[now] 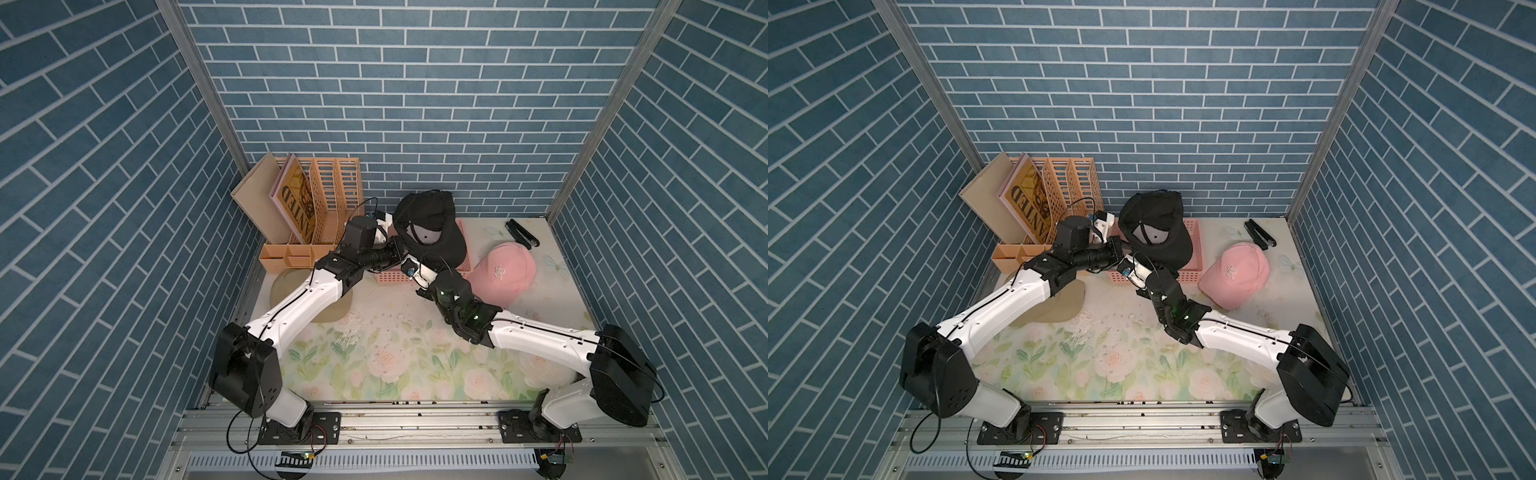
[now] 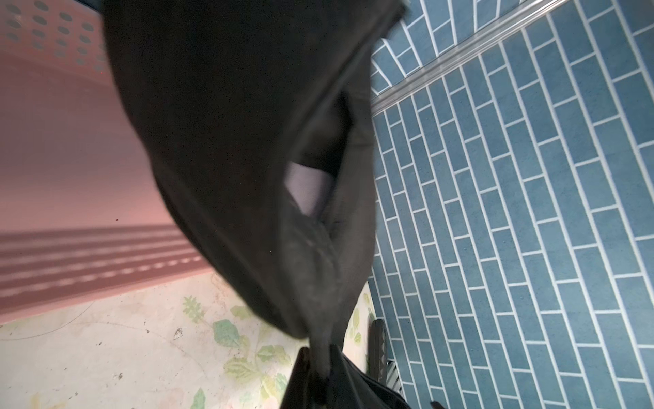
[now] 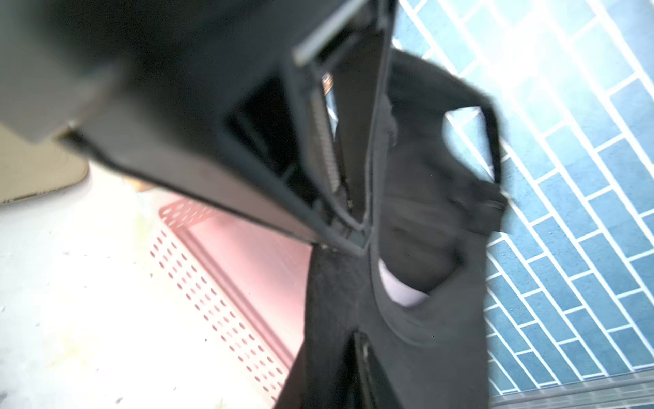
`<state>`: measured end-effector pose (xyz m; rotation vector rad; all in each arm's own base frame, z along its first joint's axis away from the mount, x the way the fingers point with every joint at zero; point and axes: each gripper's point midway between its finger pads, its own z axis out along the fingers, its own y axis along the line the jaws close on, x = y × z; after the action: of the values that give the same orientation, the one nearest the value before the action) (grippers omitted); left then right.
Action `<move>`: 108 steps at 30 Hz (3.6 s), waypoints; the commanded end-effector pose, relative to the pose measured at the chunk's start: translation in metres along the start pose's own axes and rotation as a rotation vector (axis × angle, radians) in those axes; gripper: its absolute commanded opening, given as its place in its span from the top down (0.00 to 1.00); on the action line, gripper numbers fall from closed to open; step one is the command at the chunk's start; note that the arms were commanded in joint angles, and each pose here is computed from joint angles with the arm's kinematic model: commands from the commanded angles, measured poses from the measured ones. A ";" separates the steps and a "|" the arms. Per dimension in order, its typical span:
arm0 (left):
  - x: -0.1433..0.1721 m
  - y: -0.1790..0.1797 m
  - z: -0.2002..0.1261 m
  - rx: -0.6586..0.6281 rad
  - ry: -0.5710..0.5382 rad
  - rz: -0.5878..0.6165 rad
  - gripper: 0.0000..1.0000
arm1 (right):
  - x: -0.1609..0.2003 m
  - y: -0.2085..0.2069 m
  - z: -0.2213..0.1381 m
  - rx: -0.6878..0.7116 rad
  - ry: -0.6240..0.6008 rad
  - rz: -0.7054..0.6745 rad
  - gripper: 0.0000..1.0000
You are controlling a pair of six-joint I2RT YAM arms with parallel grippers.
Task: Turn the baseball cap inside out
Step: Turn over the baseball cap, then place the baseball cap at the center of the board.
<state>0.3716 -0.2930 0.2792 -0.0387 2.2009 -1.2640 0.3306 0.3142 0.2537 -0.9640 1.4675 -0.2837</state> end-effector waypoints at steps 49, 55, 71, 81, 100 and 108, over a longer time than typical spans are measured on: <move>-0.135 0.015 -0.160 -0.714 -0.468 0.565 0.38 | -0.025 0.028 -0.065 -1.362 0.103 1.297 1.00; -0.135 0.014 -0.153 -0.682 -0.468 0.567 0.38 | 0.007 0.059 -0.054 -1.367 0.260 1.418 1.00; -0.138 0.013 -0.146 -0.665 -0.476 0.579 0.39 | 0.080 0.073 -0.037 -1.354 0.401 1.575 1.00; -0.136 0.016 -0.143 -0.661 -0.468 0.578 0.39 | 0.119 0.075 -0.023 -1.303 0.443 1.646 0.81; -0.127 0.026 -0.135 -0.708 -0.423 0.602 0.41 | 0.203 0.008 0.010 -0.650 0.693 1.422 0.48; -0.120 0.032 -0.124 -0.743 -0.376 0.628 0.41 | 0.118 -0.012 0.009 -0.582 0.513 1.083 0.46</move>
<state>0.4155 -0.1403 0.3688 0.0787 1.9538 -0.1071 0.3703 0.2115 0.1579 -0.2083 2.4519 0.9379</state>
